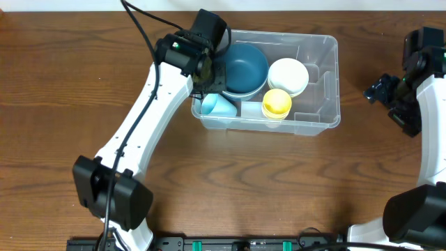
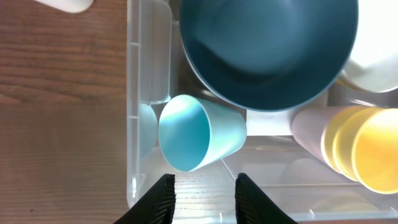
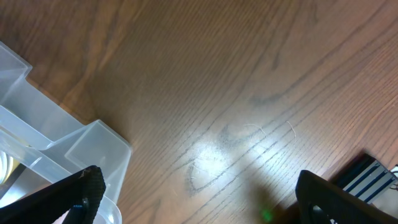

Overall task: Pack container
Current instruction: 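Lower the light-blue cup into the bin's front-left beside the teal bowl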

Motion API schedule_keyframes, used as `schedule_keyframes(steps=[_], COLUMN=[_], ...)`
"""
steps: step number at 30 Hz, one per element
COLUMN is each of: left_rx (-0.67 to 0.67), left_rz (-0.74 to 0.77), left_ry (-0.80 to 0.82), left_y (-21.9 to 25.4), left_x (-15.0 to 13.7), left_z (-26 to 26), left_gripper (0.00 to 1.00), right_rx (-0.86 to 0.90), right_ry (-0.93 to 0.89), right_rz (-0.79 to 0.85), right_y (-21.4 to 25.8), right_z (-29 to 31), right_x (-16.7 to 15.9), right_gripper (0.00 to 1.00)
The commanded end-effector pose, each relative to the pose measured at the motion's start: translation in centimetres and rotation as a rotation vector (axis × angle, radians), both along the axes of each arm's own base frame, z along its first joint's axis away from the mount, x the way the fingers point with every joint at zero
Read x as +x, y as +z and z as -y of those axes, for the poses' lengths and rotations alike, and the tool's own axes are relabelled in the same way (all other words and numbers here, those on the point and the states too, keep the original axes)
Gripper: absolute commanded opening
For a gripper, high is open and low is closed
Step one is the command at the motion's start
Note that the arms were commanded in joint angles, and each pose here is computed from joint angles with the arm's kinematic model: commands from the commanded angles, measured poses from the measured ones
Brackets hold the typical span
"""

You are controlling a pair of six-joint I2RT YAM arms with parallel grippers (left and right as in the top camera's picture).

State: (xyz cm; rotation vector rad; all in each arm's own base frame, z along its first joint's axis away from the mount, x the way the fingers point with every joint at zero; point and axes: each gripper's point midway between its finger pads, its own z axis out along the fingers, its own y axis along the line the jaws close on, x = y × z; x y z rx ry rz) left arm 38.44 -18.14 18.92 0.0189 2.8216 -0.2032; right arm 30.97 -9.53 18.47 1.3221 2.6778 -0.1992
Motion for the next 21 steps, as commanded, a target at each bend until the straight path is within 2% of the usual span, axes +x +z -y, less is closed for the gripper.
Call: schedule_keyframes(steps=[1,6,9,21], left_rx=[-0.006,-0.008,-0.018,-0.005], left_rz=[-0.048,-0.083,-0.115,-0.213], left_ry=[-0.018,-0.023,-0.029,-0.033], left_y=[-1.6,-2.7,-3.8,-7.4], left_x=[-0.1,-0.1,-0.2,-0.3], left_z=[0.4,0.7,1.1,1.6], left_gripper=[0.33,0.34,0.42,0.43], right_rx=[-0.001,-0.001,-0.001,-0.001], right_ry=[-0.018,-0.018,-0.018,-0.018], right_rz=[-0.001,-0.001,-0.001,-0.001], right_y=[0.0,0.0,0.0,0.0], right_z=[0.2,0.2,0.2,0.2], right_x=[-0.1,-0.1,-0.1,-0.1], right_gripper=[0.99,0.99,0.99,0.99])
